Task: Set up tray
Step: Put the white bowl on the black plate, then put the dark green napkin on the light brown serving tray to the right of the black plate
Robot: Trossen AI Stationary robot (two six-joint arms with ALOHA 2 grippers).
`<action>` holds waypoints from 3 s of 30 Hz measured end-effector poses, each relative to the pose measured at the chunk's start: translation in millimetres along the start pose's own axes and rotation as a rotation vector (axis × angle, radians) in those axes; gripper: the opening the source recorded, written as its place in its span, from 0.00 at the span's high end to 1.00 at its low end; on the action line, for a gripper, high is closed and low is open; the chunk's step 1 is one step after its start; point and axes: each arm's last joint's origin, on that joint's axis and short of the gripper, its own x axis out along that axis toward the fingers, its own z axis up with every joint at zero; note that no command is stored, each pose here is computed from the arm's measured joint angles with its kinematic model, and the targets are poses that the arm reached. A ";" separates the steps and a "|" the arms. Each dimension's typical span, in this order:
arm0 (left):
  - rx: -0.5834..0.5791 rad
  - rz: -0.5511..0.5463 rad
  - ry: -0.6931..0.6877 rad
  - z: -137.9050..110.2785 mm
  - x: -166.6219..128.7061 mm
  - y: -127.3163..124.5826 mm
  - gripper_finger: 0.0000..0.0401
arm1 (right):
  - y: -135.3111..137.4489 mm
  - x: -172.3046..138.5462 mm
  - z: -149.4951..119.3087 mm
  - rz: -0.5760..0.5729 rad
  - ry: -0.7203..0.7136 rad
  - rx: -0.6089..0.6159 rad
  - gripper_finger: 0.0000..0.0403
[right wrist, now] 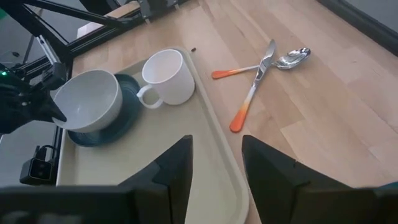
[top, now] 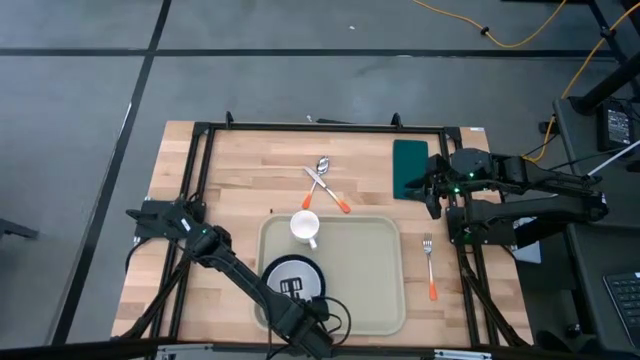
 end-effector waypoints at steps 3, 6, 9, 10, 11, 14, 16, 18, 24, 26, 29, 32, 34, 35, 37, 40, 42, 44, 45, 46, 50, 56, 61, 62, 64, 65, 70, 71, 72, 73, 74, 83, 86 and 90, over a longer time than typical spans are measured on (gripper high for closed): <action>-0.015 -0.007 0.012 0.5 0.4 0.6 0.98 | 0.0 -0.1 0.0 0.000 0.000 -0.003 0.64; -0.028 -0.004 0.010 0.9 0.6 0.9 0.94 | 0.0 0.0 0.0 0.000 0.000 -0.004 0.64; -0.030 -0.005 0.012 1.9 0.8 1.7 0.87 | 0.0 0.0 0.0 0.000 0.000 -0.004 0.64; -0.032 -0.006 0.012 2.5 0.6 2.3 0.84 | 0.0 0.0 0.0 0.000 0.000 -0.004 0.64; -0.034 -0.006 0.011 3.1 0.4 2.9 0.81 | 0.0 -0.1 0.0 0.000 0.000 -0.005 0.64; -0.052 -0.015 0.017 7.3 -2.2 6.8 0.72 | 0.0 0.0 0.0 0.000 0.000 -0.005 0.64; -0.059 -0.029 0.023 10.4 -7.0 9.8 0.66 | 0.1 0.0 0.1 0.001 -0.001 -0.005 0.64; -0.072 -0.065 0.021 13.2 -17.1 15.3 0.61 | 0.1 0.0 0.4 0.001 -0.004 -0.005 0.64; -0.147 -0.158 -0.062 16.2 -76.4 47.0 0.50 | 0.7 0.0 1.9 0.007 -0.020 -0.031 0.64; -0.193 -0.182 -0.108 15.4 -99.2 61.3 0.49 | 1.0 -0.1 2.7 0.010 -0.029 -0.041 0.64; -0.256 -0.186 -0.210 9.8 -135.8 87.3 0.49 | 1.4 -0.1 4.0 0.010 -0.043 -0.069 0.64; -0.310 -0.143 -0.347 0.7 -170.0 115.9 0.49 | 1.5 -0.3 6.8 -0.011 -0.079 -0.086 0.64; -0.348 -0.093 -0.460 -6.7 -191.0 134.7 0.50 | 0.9 -0.4 8.9 -0.046 -0.109 -0.084 0.64; -0.365 -0.058 -0.525 -11.5 -201.3 143.6 0.50 | 0.5 -0.5 10.2 -0.070 -0.129 -0.080 0.64; -0.387 0.012 -0.661 -22.5 -222.5 161.1 0.51 | -1.0 -1.0 12.5 -0.139 -0.170 -0.076 0.64; -0.408 0.140 -0.839 -41.1 -250.0 186.6 0.51 | -5.2 -0.2 16.7 -0.281 -0.233 -0.051 0.64; -0.411 0.214 -0.935 -53.2 -266.8 203.3 0.51 | -10.4 2.1 18.5 -0.368 -0.249 -0.012 0.64; -0.401 0.271 -1.001 -66.8 -282.1 219.7 0.51 | -16.6 7.1 20.9 -0.429 -0.250 0.042 0.64; -0.394 0.295 -1.027 -73.6 -289.1 227.7 0.51 | -20.4 10.4 22.0 -0.451 -0.244 0.074 0.64; -0.388 0.314 -1.044 -79.7 -295.1 235.7 0.51 | -25.2 14.4 23.4 -0.477 -0.237 0.110 0.64; -0.360 0.350 -1.077 -100.9 -312.8 262.6 0.52 | -50.8 34.8 28.1 -0.569 -0.171 0.260 0.60; -0.272 0.389 -1.089 -125.5 -327.9 287.7 0.52 | -104.4 52.3 34.2 -0.771 -0.094 0.519 0.40; -0.210 0.399 -1.089 -138.0 -333.9 298.6 0.52 | -153.7 55.9 41.5 -0.885 -0.082 0.655 0.28; -0.202 0.403 -1.090 -139.6 -334.7 300.1 0.52 | -164.7 57.2 43.1 -0.878 -0.071 0.670 0.27; -0.193 0.407 -1.091 -142.0 -335.8 302.3 0.52 | -185.2 60.6 45.2 -0.846 -0.025 0.701 0.26; -0.192 0.410 -1.093 -143.0 -336.2 303.1 0.52 | -195.1 62.2 45.9 -0.829 0.007 0.712 0.26; -0.222 0.451 -1.113 -146.6 -338.5 307.5 0.52 | -233.6 64.1 53.5 -0.797 0.174 0.719 0.27; -0.232 0.454 -1.117 -146.8 -338.7 307.8 0.52 | -238.5 62.7 55.9 -0.800 0.218 0.709 0.27; -0.242 0.453 -1.120 -146.8 -338.7 307.8 0.52 | -242.7 60.8 58.9 -0.808 0.261 0.693 0.27; -0.251 0.452 -1.124 -146.9 -338.8 307.9 0.52 | -246.5 58.3 61.9 -0.824 0.307 0.672 0.27; -0.261 0.456 -1.128 -147.0 -338.9 308.2 0.53 | -250.1 55.6 65.0 -0.841 0.347 0.650 0.27; -0.321 0.508 -1.155 -146.7 -339.7 309.0 0.53 | -263.2 52.3 68.1 -0.822 0.550 0.596 0.27; -0.322 0.509 -1.156 -146.7 -339.7 309.1 0.53 | -264.5 53.9 67.2 -0.827 0.557 0.596 0.27; -0.321 0.508 -1.155 -146.7 -339.7 309.0 0.53 | -265.5 54.2 67.3 -0.845 0.551 0.605 0.27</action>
